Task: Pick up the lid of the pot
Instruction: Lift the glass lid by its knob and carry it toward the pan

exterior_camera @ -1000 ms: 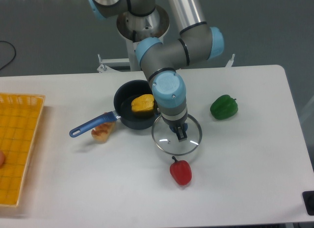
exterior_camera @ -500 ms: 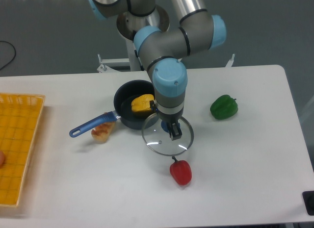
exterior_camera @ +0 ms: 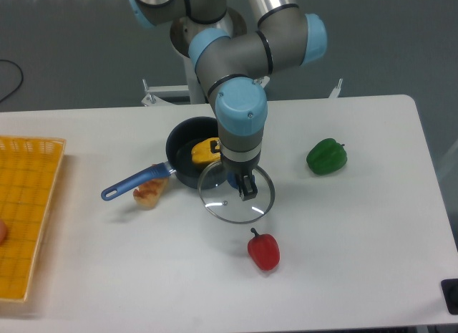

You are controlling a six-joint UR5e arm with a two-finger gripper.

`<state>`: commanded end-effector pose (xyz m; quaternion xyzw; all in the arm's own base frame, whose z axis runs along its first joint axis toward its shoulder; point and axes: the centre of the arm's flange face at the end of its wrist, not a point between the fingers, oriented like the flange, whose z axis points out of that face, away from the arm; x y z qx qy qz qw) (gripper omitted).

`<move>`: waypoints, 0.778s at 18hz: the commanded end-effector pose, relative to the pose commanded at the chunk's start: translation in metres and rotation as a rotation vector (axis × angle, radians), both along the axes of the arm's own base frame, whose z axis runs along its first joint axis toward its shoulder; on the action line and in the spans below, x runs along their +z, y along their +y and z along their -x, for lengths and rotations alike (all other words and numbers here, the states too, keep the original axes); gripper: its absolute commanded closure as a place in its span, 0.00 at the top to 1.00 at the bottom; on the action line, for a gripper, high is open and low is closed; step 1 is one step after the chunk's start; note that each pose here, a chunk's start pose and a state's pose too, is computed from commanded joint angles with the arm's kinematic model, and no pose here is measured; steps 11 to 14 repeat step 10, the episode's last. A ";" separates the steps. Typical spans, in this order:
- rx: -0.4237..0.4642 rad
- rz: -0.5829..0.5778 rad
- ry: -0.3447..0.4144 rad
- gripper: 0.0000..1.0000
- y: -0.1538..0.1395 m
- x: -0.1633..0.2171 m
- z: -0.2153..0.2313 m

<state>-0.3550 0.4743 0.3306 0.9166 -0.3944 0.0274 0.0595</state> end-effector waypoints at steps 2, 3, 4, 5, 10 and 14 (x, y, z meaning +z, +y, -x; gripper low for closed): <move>-0.003 0.001 0.004 0.58 0.002 0.001 -0.002; -0.006 0.002 0.003 0.58 0.003 0.000 -0.004; -0.006 0.000 0.005 0.58 0.003 0.002 -0.004; -0.006 0.001 0.004 0.58 0.003 0.001 -0.004; -0.005 0.002 0.006 0.58 0.004 0.000 -0.003; -0.005 0.002 0.006 0.58 0.004 0.000 -0.003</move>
